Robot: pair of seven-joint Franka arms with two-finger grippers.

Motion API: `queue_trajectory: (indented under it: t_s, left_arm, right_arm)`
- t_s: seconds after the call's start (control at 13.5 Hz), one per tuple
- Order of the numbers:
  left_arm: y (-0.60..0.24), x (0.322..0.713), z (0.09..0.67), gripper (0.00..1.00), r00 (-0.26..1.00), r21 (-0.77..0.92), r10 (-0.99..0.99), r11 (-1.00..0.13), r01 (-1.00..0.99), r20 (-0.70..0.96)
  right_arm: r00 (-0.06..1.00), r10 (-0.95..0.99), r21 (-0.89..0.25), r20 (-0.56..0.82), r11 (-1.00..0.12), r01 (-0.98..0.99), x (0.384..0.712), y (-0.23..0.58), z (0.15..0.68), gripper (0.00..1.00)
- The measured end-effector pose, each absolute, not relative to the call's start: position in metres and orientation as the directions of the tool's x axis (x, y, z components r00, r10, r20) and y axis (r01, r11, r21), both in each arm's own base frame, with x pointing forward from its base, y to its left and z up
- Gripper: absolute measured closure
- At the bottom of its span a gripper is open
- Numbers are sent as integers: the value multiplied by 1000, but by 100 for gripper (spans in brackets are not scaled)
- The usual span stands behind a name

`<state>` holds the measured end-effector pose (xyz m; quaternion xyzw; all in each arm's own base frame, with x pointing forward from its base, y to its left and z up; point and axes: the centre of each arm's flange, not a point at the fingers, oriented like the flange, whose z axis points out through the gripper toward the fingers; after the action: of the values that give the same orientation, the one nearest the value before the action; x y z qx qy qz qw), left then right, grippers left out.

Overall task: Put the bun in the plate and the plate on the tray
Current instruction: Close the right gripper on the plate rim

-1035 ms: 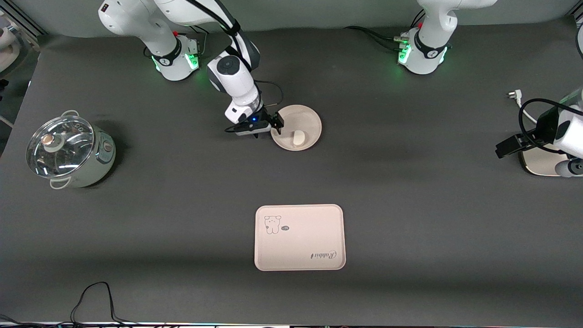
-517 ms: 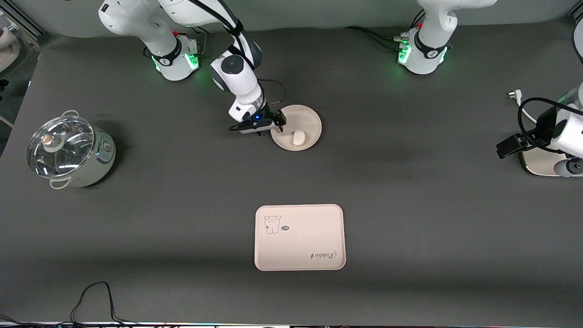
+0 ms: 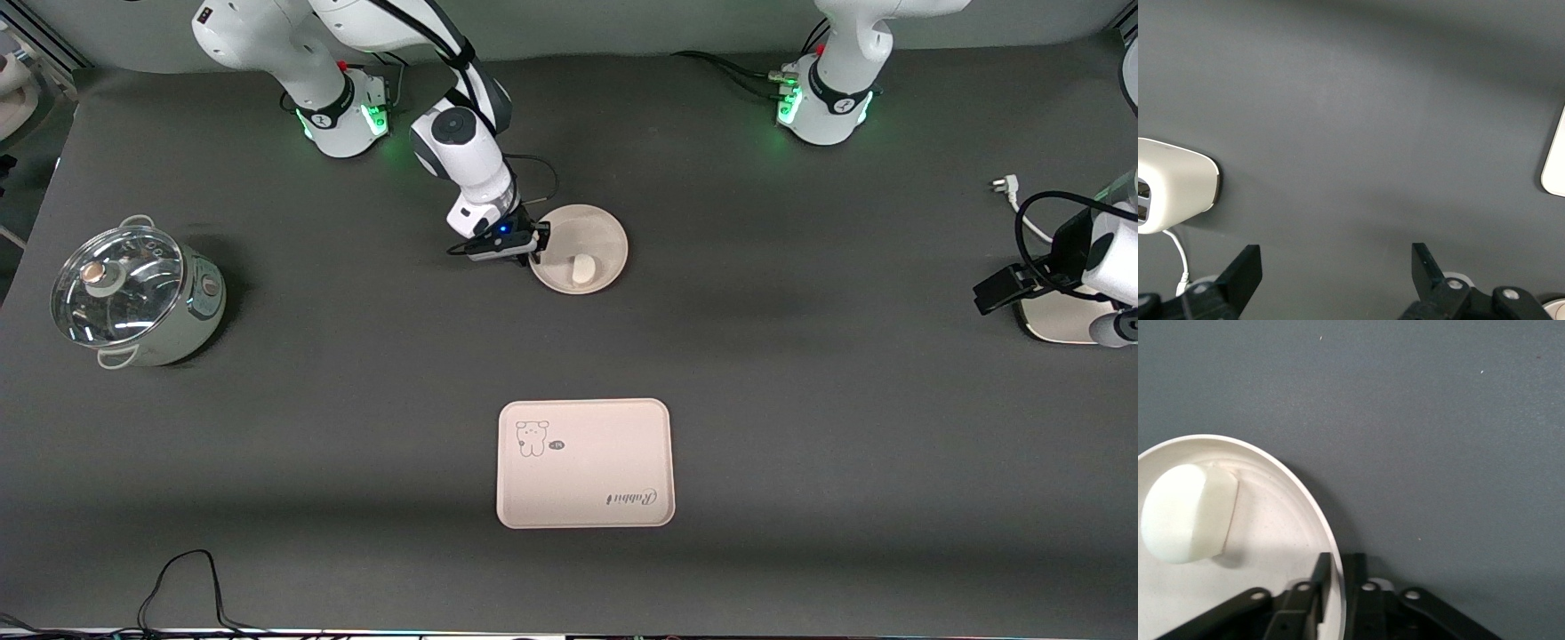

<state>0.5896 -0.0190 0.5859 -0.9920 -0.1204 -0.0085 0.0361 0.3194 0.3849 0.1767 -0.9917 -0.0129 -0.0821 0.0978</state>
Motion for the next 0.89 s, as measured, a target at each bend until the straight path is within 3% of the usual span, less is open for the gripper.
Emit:
queue_trajectory:
  t_s: [0.07,0.44,0.59,0.89]
  left_arm:
    - [-19,591,587,0,971,-66,237,-969,239,36]
    - [-18,591,590,0,970,-65,239,-968,242,43]
    - [-18,592,589,0,970,-65,239,-968,242,44]
    - [-18,598,583,0,970,-64,238,-968,241,52]
  right_arm:
    - [985,9,-198,171,-979,43,320,386,179,95]
    - [984,0,-208,178,-977,38,324,387,184,96]
    - [983,-34,-218,182,-976,6,340,380,195,96]
    - [976,-129,-270,174,-960,-79,381,361,275,96]
